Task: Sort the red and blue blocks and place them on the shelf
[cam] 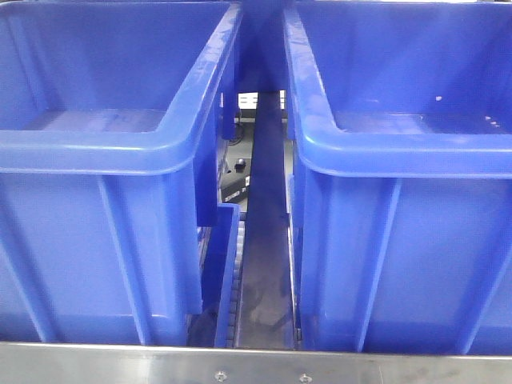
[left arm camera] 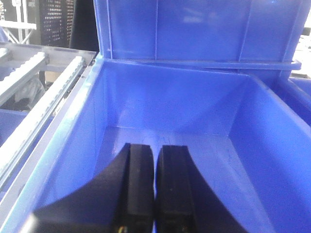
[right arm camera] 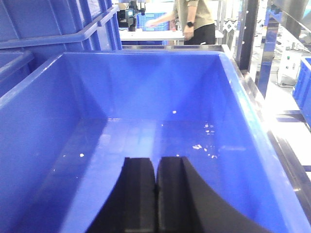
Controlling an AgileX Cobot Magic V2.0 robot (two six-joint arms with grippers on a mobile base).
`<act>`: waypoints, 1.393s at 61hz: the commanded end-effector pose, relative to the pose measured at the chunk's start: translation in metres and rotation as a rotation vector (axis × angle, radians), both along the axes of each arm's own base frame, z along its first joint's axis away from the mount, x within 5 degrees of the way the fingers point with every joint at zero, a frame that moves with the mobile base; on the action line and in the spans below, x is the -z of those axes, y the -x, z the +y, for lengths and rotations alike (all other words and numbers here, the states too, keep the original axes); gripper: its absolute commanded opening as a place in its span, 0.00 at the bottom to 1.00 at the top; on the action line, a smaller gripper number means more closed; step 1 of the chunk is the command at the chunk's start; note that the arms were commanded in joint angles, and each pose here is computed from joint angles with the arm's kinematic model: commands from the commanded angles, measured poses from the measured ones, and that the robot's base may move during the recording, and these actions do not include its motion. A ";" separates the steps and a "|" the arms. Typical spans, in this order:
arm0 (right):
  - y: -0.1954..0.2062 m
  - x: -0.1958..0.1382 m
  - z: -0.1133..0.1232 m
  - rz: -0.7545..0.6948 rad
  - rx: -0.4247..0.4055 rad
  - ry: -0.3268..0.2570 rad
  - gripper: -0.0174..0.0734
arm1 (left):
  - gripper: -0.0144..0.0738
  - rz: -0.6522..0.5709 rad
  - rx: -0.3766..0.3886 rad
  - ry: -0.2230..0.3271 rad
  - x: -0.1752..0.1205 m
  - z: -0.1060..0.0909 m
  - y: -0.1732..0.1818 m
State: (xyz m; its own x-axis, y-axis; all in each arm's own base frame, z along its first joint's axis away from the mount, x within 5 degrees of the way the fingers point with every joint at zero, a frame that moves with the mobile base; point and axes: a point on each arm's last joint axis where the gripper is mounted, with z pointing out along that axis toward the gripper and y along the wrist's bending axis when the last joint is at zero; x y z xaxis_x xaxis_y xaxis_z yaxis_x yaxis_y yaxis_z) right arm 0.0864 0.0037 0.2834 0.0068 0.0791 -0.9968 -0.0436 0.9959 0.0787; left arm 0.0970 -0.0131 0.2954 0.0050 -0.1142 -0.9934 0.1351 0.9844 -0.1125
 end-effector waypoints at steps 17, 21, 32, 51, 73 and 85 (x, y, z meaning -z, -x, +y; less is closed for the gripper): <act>0.001 -0.018 -0.002 -0.115 0.020 -0.002 0.25 | 0.30 -0.116 -0.011 0.024 -0.018 0.001 0.000; 0.001 -0.017 -0.002 -0.117 0.020 -0.002 0.25 | 0.30 -0.116 -0.011 0.024 -0.018 0.001 0.000; 0.006 -0.001 -0.002 -0.113 0.022 -0.001 0.25 | 0.30 -0.116 -0.011 0.024 -0.018 0.001 0.000; 0.020 0.038 -0.003 -0.137 0.028 -0.002 0.25 | 0.30 -0.116 -0.011 0.024 -0.018 0.001 0.000; 0.035 0.056 -0.003 -0.247 0.031 0.046 0.25 | 0.30 -0.116 -0.011 0.024 -0.018 0.001 0.000; 0.035 0.058 -0.003 -0.247 0.031 0.046 0.25 | 0.30 -0.116 -0.011 0.024 -0.018 0.001 0.000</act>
